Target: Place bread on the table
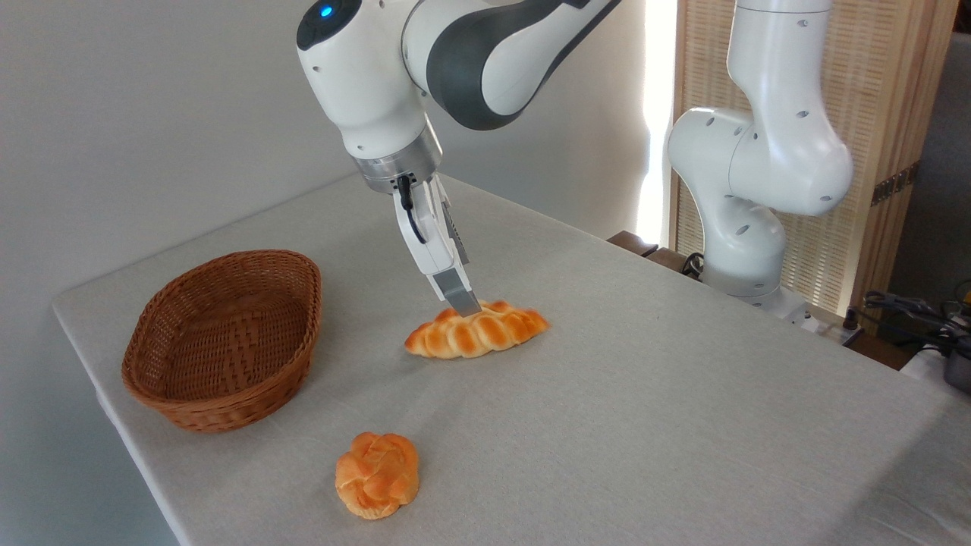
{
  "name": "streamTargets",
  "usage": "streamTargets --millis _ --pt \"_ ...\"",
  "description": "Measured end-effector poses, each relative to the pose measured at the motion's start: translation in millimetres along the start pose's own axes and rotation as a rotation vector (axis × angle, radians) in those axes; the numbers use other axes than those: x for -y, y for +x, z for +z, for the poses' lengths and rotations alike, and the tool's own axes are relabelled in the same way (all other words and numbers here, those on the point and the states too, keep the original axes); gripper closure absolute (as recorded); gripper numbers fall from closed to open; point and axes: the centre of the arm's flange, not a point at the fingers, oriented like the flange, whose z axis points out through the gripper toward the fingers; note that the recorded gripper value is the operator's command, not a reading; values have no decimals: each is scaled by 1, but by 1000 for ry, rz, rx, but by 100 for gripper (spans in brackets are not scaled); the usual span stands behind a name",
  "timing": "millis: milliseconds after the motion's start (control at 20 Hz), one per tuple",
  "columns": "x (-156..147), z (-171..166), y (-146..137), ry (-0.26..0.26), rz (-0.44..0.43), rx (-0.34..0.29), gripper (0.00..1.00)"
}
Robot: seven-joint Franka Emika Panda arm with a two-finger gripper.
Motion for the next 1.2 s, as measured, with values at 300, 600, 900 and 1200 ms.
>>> streamTargets --millis 300,600,900,1200 --pt "1 -59 1 106 -38 -56 0" --pt "19 -153 -43 255 -254 -179 0" --pt "47 -175 -48 295 -523 -183 0" --pt "53 -180 -49 335 -512 -119 0"
